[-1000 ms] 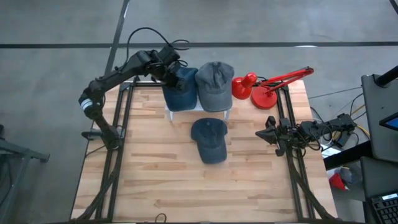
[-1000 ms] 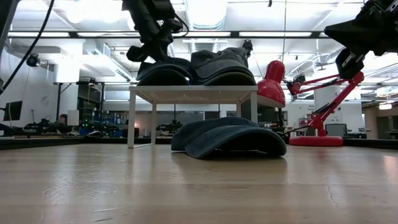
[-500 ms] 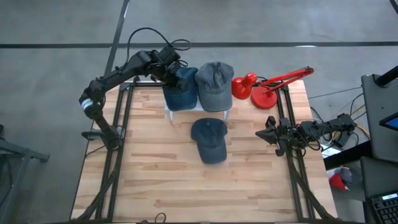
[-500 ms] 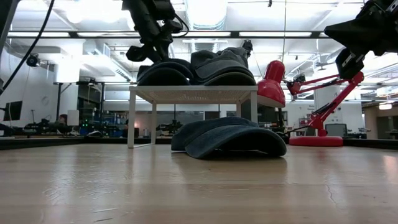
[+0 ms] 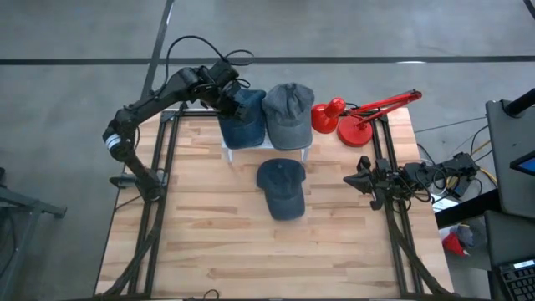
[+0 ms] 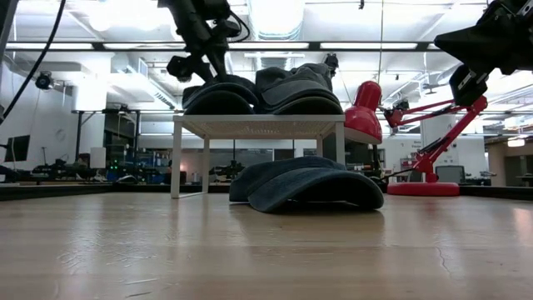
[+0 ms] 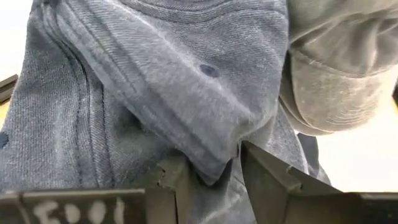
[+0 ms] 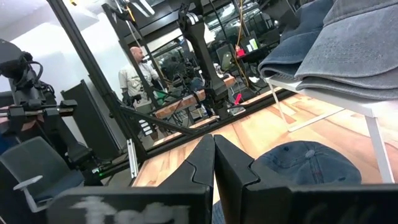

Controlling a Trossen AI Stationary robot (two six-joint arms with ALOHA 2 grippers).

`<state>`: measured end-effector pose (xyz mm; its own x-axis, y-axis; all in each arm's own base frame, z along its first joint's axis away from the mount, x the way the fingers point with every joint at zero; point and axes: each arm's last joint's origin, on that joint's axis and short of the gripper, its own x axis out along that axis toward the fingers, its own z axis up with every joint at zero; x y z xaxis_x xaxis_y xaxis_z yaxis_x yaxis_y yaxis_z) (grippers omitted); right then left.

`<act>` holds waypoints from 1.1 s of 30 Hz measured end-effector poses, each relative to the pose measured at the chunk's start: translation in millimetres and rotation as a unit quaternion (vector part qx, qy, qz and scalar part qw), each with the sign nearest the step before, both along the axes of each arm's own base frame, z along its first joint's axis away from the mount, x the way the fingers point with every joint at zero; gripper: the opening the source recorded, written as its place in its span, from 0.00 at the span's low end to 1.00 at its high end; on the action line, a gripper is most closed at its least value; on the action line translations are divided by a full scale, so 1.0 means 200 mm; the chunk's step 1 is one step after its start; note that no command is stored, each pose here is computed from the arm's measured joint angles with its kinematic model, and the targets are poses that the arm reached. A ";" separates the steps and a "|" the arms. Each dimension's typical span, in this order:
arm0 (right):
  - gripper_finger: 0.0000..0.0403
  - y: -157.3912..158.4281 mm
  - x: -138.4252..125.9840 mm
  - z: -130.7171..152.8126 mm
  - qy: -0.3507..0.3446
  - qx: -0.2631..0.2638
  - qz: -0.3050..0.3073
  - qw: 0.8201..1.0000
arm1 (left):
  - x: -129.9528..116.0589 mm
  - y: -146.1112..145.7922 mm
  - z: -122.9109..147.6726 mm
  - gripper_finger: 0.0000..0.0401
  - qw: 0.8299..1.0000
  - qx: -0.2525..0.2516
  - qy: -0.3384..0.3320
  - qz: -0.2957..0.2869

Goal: Pick & Place hat
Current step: Put the bottom blue cap on the shelf, then put the blue cap on the shelf

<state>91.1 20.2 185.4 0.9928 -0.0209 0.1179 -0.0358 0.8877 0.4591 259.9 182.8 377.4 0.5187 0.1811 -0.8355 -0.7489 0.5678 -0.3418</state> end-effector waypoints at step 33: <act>0.02 0.00 0.00 0.00 0.000 0.000 0.000 1.000 | -0.13 -0.09 0.18 0.33 0.996 0.049 -0.068 0.000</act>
